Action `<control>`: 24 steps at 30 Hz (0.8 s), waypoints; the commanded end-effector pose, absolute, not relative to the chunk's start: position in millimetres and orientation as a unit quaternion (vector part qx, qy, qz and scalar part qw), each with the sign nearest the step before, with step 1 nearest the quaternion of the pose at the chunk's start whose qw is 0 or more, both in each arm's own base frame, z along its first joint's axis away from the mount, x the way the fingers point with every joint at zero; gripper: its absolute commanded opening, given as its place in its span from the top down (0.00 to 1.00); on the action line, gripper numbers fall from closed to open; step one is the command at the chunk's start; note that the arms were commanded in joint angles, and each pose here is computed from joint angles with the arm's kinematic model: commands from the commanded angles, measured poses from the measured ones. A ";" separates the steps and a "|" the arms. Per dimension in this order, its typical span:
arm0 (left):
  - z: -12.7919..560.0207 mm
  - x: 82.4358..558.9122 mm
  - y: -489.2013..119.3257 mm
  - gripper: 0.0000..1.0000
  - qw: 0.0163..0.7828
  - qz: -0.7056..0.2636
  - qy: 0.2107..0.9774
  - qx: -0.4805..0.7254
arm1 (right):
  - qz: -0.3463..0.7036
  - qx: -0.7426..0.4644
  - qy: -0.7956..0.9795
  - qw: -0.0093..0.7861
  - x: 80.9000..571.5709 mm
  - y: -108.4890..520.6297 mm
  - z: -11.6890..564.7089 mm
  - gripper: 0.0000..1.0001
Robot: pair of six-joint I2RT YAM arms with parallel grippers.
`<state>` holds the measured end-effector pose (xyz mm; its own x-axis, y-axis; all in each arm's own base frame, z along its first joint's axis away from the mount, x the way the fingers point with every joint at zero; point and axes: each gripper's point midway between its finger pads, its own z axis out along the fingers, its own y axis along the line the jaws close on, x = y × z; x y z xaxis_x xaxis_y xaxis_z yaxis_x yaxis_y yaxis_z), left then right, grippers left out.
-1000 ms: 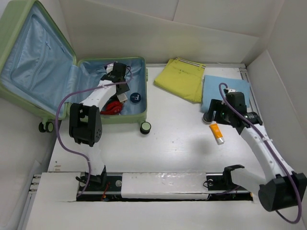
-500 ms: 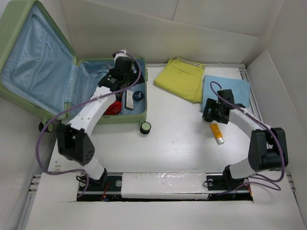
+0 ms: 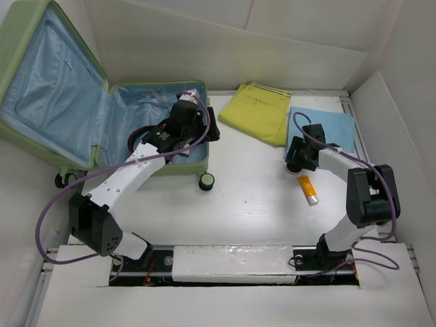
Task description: Pack the luggage
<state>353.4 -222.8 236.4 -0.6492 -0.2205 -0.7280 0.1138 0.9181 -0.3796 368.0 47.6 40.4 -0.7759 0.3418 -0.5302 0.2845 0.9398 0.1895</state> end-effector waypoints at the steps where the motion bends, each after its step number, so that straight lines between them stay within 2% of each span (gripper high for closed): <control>1: 281.5 345.9 -218.8 0.16 0.460 -0.230 0.857 -0.031 | 0.047 0.182 0.925 0.330 390.8 53.7 56.5 0.30; 3: 289.6 343.6 -216.9 0.16 0.467 -0.232 0.853 -0.028 | 0.039 0.180 0.925 0.331 390.0 59.9 58.2 0.34; 6: 294.8 339.6 -214.5 0.16 0.470 -0.234 0.851 -0.028 | 0.026 0.181 0.926 0.329 381.9 66.3 57.5 0.45; 9: 303.6 338.2 -213.6 0.16 0.477 -0.239 0.845 -0.029 | 0.033 0.172 0.926 0.333 369.4 78.6 66.1 0.51; 15: 333.7 335.2 -215.2 0.16 0.495 -0.257 0.830 -0.021 | 0.107 0.127 0.918 0.361 347.0 126.1 122.9 0.53; 19: 357.6 327.9 -216.9 0.16 0.508 -0.281 0.814 -0.014 | 0.202 0.051 0.902 0.378 346.0 209.1 178.4 0.53; 20: 363.3 324.7 -215.0 0.16 0.513 -0.284 0.810 -0.014 | 0.241 0.029 0.889 0.388 351.3 233.9 207.3 0.53; 23: 371.3 315.9 -211.4 0.16 0.520 -0.293 0.802 -0.011 | 0.300 -0.018 0.879 0.370 355.8 299.4 220.9 0.53; 24: 375.0 313.5 -209.9 0.16 0.523 -0.295 0.799 -0.012 | 0.326 -0.031 0.861 0.388 364.9 320.9 250.5 0.53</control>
